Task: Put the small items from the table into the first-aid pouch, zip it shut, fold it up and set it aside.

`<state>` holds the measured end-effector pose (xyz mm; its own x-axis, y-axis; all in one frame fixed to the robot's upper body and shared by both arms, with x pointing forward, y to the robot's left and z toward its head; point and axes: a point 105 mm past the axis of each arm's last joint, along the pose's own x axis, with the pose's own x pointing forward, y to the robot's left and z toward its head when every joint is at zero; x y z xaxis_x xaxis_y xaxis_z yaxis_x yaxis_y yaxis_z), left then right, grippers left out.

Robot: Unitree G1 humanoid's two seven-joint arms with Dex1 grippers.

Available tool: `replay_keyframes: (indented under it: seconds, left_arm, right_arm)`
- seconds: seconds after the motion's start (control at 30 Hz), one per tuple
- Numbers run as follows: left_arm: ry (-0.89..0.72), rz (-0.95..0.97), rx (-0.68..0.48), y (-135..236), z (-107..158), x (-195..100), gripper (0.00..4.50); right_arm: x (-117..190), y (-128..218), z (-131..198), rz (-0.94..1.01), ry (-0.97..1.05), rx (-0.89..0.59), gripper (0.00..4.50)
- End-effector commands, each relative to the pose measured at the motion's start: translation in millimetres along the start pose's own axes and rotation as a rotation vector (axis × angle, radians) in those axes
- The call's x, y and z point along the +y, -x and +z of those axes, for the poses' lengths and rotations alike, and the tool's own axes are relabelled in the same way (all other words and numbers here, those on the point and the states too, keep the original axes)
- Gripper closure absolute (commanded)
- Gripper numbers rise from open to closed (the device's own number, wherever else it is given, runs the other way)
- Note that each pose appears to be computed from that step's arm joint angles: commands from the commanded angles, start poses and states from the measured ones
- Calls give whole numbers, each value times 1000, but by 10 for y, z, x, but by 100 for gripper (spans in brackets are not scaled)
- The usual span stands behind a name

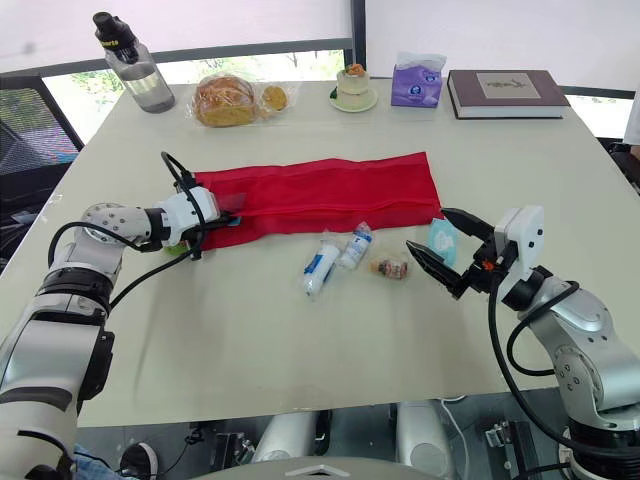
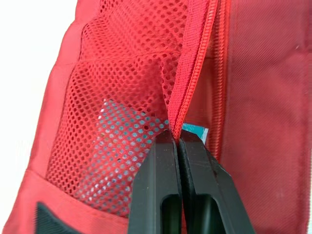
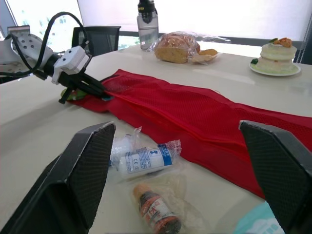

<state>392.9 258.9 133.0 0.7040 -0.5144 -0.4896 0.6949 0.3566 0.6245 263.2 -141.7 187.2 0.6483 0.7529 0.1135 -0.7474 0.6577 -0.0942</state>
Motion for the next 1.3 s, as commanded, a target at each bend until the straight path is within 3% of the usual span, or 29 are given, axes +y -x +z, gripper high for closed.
replay_keyframes:
  seconds: [0.03, 0.23, 0.4, 0.53, 0.7, 1.0, 1.07, 1.1, 1.13, 1.17, 1.2, 1.3]
  left_arm:
    - [38, 12, -66, 75, 136, 124, 315]
    - [56, 22, -100, 192, 227, 222, 6]
    - [124, 24, -155, 263, 392, 320, 6]
    - [142, -24, -229, 66, 667, 229, 6]
    - [62, -64, -167, -412, 826, 35, 6]
    - [54, -38, -157, -717, 938, 11, 6]
    - [25, -18, -148, -734, 940, 33, 55]
    - [7, -12, -138, -739, 931, 40, 59]
    - [-3, -9, -133, -743, 925, 44, 106]
    - [-6, -8, -132, -745, 922, 46, 121]
    - [-8, -7, -132, -748, 922, 47, 188]
    - [-15, -4, -133, -755, 925, 52, 299]
  right_arm:
    - [89, -43, 139, 30, 38, -40, 0]
    - [114, -82, 102, 54, 39, -28, 0]
    - [106, -109, 135, 52, 47, -36, 0]
    - [102, -161, 131, 57, 54, -35, 0]
    - [122, -193, 143, 47, 44, -23, 0]
    - [137, -89, 188, -24, 66, -9, 0]
    - [146, -76, 184, -33, 68, -7, 0]
    - [148, -69, 183, -37, 69, -6, 0]
    - [151, -59, 182, -41, 70, -5, 0]
    - [151, -52, 183, -44, 71, -4, 0]
    - [149, -44, 186, -46, 72, -3, 0]
    - [129, -3, 195, -42, 76, 6, 0]
